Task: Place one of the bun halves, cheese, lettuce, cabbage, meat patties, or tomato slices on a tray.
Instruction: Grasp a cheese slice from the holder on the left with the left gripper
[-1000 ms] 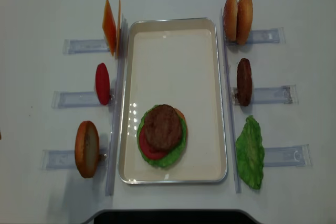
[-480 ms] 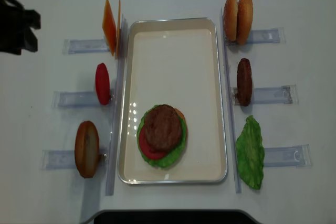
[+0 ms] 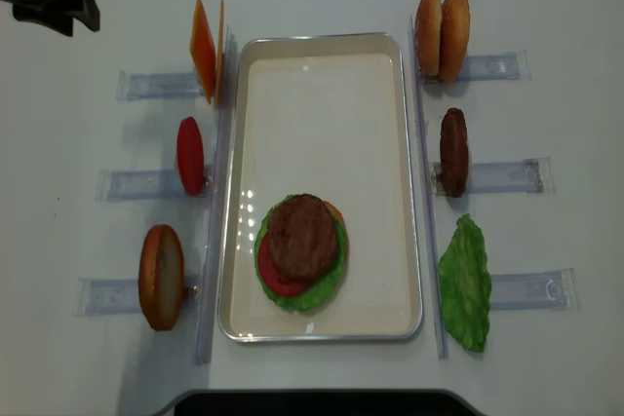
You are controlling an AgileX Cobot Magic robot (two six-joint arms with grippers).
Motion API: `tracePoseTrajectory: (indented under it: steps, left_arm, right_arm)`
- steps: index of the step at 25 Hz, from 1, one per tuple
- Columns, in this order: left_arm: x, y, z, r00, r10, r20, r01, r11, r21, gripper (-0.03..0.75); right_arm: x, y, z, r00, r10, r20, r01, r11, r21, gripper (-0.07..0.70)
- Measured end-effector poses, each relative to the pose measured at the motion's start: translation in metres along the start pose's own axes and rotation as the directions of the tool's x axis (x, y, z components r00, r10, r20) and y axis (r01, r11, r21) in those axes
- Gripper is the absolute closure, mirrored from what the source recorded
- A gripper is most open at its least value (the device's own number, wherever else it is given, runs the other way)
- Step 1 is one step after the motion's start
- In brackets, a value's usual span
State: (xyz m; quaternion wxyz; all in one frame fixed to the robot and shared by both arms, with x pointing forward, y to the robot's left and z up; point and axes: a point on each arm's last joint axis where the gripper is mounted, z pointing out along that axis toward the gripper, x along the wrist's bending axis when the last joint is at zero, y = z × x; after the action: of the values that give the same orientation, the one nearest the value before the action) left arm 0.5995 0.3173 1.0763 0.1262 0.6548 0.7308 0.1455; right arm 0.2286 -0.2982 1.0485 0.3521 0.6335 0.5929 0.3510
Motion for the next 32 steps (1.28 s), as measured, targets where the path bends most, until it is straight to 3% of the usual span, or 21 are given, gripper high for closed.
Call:
tracePoseTrajectory:
  steps: [5,7,9,12,15,20,32]
  left_arm:
    - [-0.003,0.001,0.001,1.0,0.001,-0.009,-0.001,1.0,-0.002,0.422]
    - [-0.014,0.001,0.0,0.999,0.029,-0.031,-0.029,1.0,-0.006,0.423]
    - [-0.036,-0.001,0.0,0.996,0.086,-0.037,-0.087,0.996,-0.011,0.423]
    - [-0.074,-0.004,0.003,0.991,0.131,-0.018,-0.131,0.991,-0.031,0.421]
    - [-0.111,-0.006,0.007,0.987,0.158,0.017,-0.157,0.987,-0.038,0.421]
    - [-0.146,-0.003,0.018,0.981,0.19,0.046,-0.188,0.981,-0.037,0.421]
    - [-0.151,0.0,0.025,0.986,0.164,0.03,-0.164,0.986,-0.01,0.403]
  right_arm:
    - [0.0,0.0,0.0,1.0,0.0,0.0,0.0,1.0,0.0,0.388]
    - [0.0,0.0,0.0,1.0,0.0,0.0,0.0,1.0,0.0,0.388]
    - [0.0,0.0,0.0,1.0,0.0,0.0,0.0,1.0,0.0,0.388]
    - [0.0,0.0,0.0,1.0,0.0,0.0,0.0,1.0,0.0,0.388]
    - [0.0,0.0,0.0,1.0,0.0,0.0,0.0,1.0,0.0,0.388]
    - [0.0,0.0,0.0,1.0,0.0,0.0,0.0,1.0,0.0,0.388]
    - [0.0,0.0,0.0,1.0,0.0,0.0,0.0,1.0,0.0,0.388]
